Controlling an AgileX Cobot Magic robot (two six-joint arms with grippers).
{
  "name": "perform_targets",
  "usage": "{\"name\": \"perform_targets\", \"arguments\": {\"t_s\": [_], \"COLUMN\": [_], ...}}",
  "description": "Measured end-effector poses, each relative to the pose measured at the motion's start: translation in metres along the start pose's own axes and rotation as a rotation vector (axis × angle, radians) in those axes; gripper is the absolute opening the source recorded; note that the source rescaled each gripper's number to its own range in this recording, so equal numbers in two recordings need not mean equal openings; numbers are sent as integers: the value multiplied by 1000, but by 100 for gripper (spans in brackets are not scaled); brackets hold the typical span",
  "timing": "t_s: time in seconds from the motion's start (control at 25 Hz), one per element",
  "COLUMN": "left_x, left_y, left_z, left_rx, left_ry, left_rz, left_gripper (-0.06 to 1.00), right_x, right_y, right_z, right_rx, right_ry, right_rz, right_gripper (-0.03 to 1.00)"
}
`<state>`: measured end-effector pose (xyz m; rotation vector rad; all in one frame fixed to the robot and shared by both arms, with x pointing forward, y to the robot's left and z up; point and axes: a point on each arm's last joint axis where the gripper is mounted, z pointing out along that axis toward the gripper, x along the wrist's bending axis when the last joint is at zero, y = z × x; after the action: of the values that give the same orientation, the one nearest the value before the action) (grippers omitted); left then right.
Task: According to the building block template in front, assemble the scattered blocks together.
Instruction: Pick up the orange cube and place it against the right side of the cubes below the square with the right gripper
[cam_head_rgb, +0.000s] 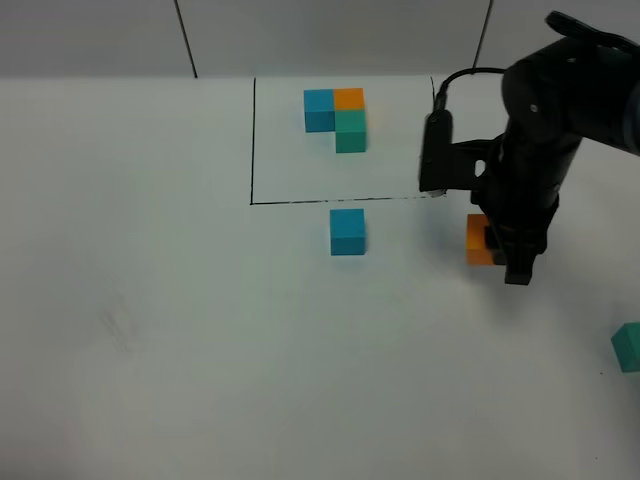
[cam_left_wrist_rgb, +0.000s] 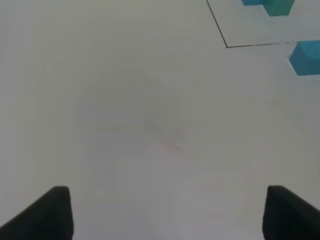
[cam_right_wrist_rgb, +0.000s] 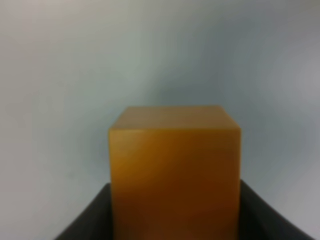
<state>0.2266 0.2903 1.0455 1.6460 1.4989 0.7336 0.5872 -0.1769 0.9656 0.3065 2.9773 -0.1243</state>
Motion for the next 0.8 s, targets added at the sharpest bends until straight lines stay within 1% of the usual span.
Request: {"name": "perform_targets", "arguments": {"t_s": [0.12, 0.16, 0.28, 0.48, 0.64, 0.8], "left_x": [0, 0, 0, 0, 0, 0], "left_y": [0, 0, 0, 0, 0, 0], "left_z": [0, 0, 0, 0, 0, 0], "left_rx": [0, 0, 0, 0, 0, 0], "left_ry": [0, 0, 0, 0, 0, 0], "left_rz": [0, 0, 0, 0, 0, 0], "left_gripper": [68, 68, 68, 68, 68, 68], "right_x": [-11, -16, -30, -49, -54, -51], "right_y": [17, 22, 35, 52, 59, 67], "right_z": [8, 11, 13, 10, 16, 25], "right_rx": [23, 21, -10, -65, -85, -87], "right_ry": [36, 41, 50, 36, 48, 67], "right_rz": [-91, -103, -117, -105, -95, -101], "right_gripper": [23, 23, 23, 23, 23, 23]}}
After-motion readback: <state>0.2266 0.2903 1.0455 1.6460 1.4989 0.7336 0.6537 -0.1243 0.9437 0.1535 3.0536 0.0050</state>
